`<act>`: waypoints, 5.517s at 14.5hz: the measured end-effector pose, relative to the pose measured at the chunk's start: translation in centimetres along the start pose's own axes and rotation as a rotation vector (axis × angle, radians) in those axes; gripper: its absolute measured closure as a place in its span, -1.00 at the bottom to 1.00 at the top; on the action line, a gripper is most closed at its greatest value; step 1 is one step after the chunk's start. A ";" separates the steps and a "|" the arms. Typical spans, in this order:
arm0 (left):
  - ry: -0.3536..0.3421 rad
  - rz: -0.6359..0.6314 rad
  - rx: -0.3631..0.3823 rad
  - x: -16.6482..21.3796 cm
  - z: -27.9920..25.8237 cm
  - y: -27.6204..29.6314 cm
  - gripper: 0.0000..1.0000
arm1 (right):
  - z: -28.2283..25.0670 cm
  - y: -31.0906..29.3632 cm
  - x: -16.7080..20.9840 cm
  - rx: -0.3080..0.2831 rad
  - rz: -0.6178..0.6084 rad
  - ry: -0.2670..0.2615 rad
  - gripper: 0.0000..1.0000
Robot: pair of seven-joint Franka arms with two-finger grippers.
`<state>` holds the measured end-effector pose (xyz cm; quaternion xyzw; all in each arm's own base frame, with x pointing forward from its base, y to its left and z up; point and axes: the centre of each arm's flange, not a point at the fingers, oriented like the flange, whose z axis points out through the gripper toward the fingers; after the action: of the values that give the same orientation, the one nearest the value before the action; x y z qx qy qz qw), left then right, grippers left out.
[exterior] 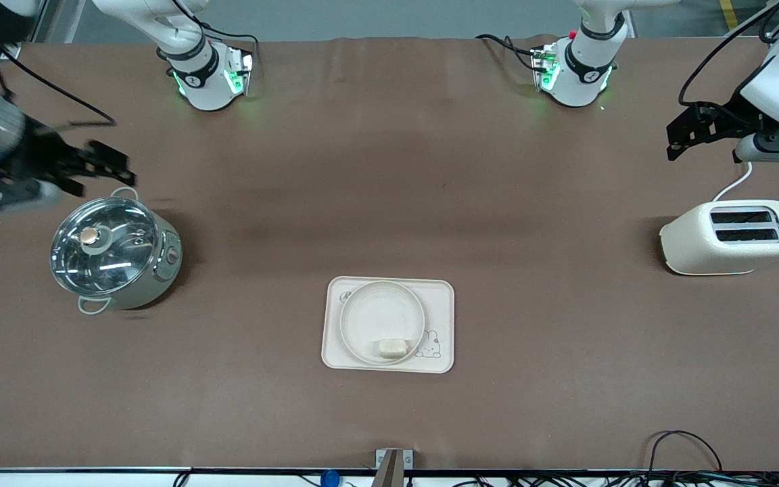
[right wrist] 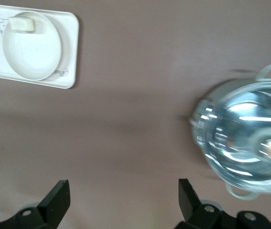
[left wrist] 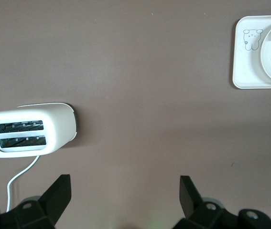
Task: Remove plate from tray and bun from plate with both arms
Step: 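Reach the right gripper down to the rim of the white plate, then grasp the plate rim and lift the plate off the tray, then lower the plate beside the tray while the left gripper starts moving, then retract the right gripper while the left gripper reaches the white bun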
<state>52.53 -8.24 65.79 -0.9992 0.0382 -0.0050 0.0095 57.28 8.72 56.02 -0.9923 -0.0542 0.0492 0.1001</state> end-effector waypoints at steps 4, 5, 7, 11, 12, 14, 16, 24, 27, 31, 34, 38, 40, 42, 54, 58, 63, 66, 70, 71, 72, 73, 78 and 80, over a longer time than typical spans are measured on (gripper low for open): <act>-0.001 0.000 0.000 0.0 0.0 0.0 -1.00 | 10.8 -2.6 6.0 0.087 0.050 -0.036 -1.00; -0.001 -0.001 0.000 0.1 0.0 0.0 -1.00 | 13.4 -3.2 7.2 0.117 0.064 -0.040 -1.00; -0.001 -0.001 0.000 0.1 0.0 0.0 -1.00 | 18.5 -5.2 9.0 0.167 0.100 -0.033 -1.00; 0.000 -0.001 0.000 0.1 0.0 -0.1 -1.00 | 28.4 -11.9 10.9 0.161 0.191 0.037 -1.00; 0.000 -0.001 0.000 0.1 0.0 -0.1 -1.00 | 30.4 -13.1 11.0 0.162 0.220 0.054 -1.00; 0.000 -0.001 0.000 0.1 0.0 -0.1 -1.00 | 33.6 -14.6 11.4 0.184 0.257 0.062 -1.00; 0.000 0.000 0.000 0.1 0.0 0.0 -1.00 | 35.8 -15.4 12.6 0.211 0.278 0.093 -0.98; -0.006 0.002 -0.001 0.2 0.3 0.1 -1.00 | 39.0 -16.5 15.7 0.231 0.268 0.162 0.21; -0.008 0.002 -0.001 0.2 0.4 0.1 -1.00 | 39.7 -16.7 15.9 0.229 0.254 0.179 0.62; -0.010 0.004 -0.001 0.3 0.5 0.2 -1.00 | 40.6 -16.0 16.3 0.219 0.193 0.217 0.93; -0.011 0.006 -0.001 0.3 0.6 0.3 -1.00 | 39.4 -15.9 16.6 0.221 0.178 0.221 0.93; -0.012 0.007 -0.001 0.3 0.6 0.4 -1.00 | 34.4 -18.7 14.0 0.237 0.111 0.124 0.93; -0.014 0.008 -0.001 0.4 0.7 0.4 -1.00 | 32.1 -20.7 9.9 0.227 0.059 0.082 0.93; -0.014 0.008 -0.001 0.4 0.7 0.4 -1.00 | 31.4 -21.9 4.6 0.202 0.011 0.029 0.93; -0.056 0.013 -0.005 1.5 3.0 0.6 -1.00 | 42.4 -21.2 -4.6 0.071 -0.034 0.139 0.86; -0.068 -0.009 -0.013 3.4 7.0 3.6 -1.00 | 41.9 -21.2 -4.2 0.077 -0.023 0.150 0.40; -0.085 -0.135 -0.048 5.4 14.1 12.8 -1.00 | 36.6 -21.4 -1.2 0.136 0.065 0.225 -0.59; -0.095 -0.202 -0.071 5.7 18.2 19.0 -1.00 | 30.8 -17.9 1.7 0.178 0.135 0.212 -1.00; -0.111 -0.301 -0.103 5.1 23.2 27.5 -1.00 | 16.6 -6.8 3.6 0.212 0.236 0.157 -1.00; -0.112 -0.331 -0.113 5.1 24.4 29.0 -1.00 | 13.0 -3.2 3.0 0.159 0.235 0.152 -1.00; -0.109 -0.364 -0.126 5.3 25.6 30.6 -1.00 | 9.5 0.2 1.8 0.092 0.227 0.138 -1.00; -0.104 -0.401 -0.144 5.4 26.8 32.3 -1.00 | 6.2 2.9 0.3 0.032 0.221 0.111 -1.00; -0.101 -0.582 -0.198 4.2 33.6 40.0 -0.96 | -7.9 8.9 -7.0 -0.181 0.194 0.054 -1.00; -0.099 -0.665 -0.209 3.3 35.7 42.3 -0.81 | -10.0 8.9 -8.2 -0.240 0.149 0.068 -1.00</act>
<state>52.96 -50.01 29.35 -0.9516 -0.2894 0.0444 -0.0933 51.12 -2.82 64.64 -0.9995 0.0178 0.0162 -0.0214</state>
